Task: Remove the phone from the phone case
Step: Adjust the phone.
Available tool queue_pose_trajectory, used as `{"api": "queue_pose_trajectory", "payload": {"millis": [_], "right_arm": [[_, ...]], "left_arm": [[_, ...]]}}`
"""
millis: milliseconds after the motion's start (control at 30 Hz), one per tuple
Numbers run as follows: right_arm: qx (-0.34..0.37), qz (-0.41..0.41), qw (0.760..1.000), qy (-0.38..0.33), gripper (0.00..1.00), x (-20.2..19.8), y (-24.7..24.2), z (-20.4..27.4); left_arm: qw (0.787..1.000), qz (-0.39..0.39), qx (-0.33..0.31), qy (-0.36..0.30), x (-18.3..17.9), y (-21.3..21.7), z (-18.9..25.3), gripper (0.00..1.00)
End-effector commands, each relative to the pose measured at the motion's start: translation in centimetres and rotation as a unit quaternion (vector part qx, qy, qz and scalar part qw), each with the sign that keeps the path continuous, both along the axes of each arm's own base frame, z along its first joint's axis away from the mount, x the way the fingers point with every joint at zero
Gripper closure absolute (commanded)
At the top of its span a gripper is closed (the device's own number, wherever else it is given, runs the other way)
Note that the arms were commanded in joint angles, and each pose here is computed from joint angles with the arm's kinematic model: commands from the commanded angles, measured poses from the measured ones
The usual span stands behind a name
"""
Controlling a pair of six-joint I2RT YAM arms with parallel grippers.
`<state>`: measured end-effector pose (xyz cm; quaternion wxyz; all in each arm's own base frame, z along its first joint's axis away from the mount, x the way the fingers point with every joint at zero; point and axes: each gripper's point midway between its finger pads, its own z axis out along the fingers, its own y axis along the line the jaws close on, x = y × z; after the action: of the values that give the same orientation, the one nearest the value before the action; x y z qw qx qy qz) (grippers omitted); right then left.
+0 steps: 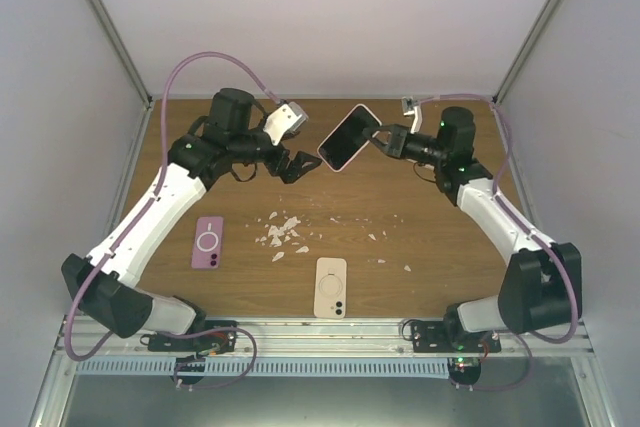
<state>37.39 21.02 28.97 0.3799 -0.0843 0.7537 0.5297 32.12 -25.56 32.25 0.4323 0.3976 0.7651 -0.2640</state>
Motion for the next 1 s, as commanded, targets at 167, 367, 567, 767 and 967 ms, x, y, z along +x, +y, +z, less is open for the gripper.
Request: {"api": "queue_pose_trajectory", "payload": {"millis": [167,367,567,767,967], "right_arm": [[0.012,0.195,0.956,-0.218,1.00,-8.6,1.0,10.0],[0.016,0.269,0.926,-0.264,1.00,-12.6,1.1,11.2],[0.021,0.304,0.914,-0.266,1.00,-14.9,2.0,10.6],[0.011,0.311,0.912,-0.266,1.00,-15.2,3.1,8.7],[0.003,0.330,0.910,-0.251,1.00,-15.3,4.4,6.8]], "left_arm": [[0.977,-0.166,-0.128,0.044,-6.6,0.3,6.3,0.01],[0.965,-0.195,-0.167,0.048,-8.6,0.9,7.2,0.09],[0.959,-0.197,-0.187,0.087,-8.7,0.7,6.3,0.17],[0.955,-0.205,-0.183,0.112,-8.2,-0.8,5.2,0.22],[0.956,-0.211,-0.160,0.125,-7.9,-2.9,3.6,0.30]]}}
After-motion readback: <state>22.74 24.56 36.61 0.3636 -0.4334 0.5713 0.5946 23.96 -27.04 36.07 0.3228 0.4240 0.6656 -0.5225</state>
